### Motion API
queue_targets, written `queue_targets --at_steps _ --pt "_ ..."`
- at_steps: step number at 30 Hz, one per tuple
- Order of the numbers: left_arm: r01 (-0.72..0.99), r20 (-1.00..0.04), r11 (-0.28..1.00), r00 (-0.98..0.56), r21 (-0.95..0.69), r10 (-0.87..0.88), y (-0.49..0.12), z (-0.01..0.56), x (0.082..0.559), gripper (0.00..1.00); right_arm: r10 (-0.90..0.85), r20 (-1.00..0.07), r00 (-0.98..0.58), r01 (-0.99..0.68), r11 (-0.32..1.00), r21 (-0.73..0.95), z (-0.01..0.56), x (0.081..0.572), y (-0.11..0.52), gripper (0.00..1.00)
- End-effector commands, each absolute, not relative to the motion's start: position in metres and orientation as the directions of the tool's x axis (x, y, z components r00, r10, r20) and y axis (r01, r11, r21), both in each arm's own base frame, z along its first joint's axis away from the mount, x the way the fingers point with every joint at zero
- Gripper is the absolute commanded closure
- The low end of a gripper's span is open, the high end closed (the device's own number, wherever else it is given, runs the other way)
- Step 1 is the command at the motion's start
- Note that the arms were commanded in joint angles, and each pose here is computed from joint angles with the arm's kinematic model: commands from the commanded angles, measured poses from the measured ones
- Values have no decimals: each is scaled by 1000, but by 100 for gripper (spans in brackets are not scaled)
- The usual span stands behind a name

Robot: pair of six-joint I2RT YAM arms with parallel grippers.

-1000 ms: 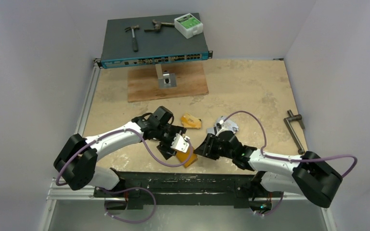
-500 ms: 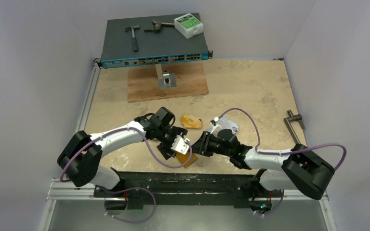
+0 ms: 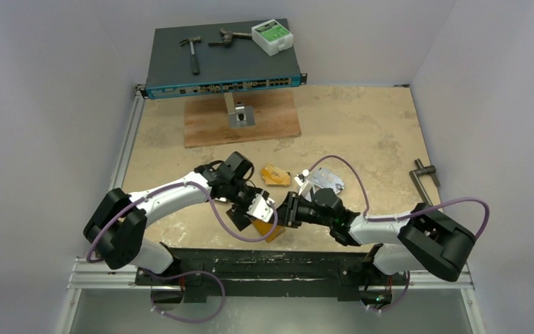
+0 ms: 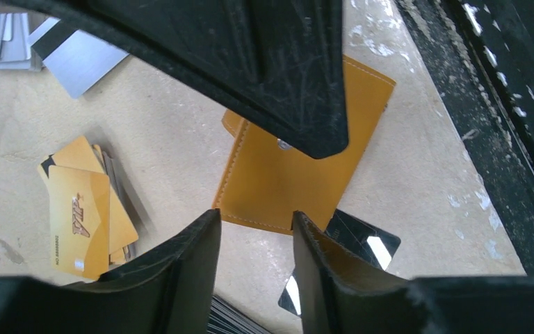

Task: Put the credit cards into the card holder
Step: Close the card holder at the corner of the board.

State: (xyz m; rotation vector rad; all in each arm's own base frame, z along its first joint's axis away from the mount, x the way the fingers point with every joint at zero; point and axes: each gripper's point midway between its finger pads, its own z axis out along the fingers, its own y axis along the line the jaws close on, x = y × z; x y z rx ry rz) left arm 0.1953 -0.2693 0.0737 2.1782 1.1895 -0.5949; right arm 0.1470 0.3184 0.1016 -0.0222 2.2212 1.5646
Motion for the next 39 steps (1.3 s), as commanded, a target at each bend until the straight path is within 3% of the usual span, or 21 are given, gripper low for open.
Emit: queue_targets --at_steps 1,6,9,15,22,31,39 --pt "838 -643 -490 515 239 567 -267 79 182 61 214 -358 -909 -288 297 910 115 145 326 77" --pt "853 -642 -465 497 238 584 -268 82 186 54 226 -364 -904 -291 300 908 117 144 322 79" --pt "856 -640 -453 497 250 585 -265 84 188 51 284 -382 -879 -268 367 891 119 152 307 78" --pt "867 -628 -371 497 333 599 -268 88 208 51 387 -387 -837 -122 557 821 90 184 264 97" --pt "861 -631 -379 507 339 588 -271 91 210 52 314 -373 -873 -71 675 735 49 196 268 100" --pt "859 -634 -393 508 327 583 -272 88 208 50 269 -360 -893 -126 619 775 53 193 290 100" --pt "862 -645 -404 499 306 578 -272 84 203 33 215 -356 -909 -175 580 795 59 171 317 100"
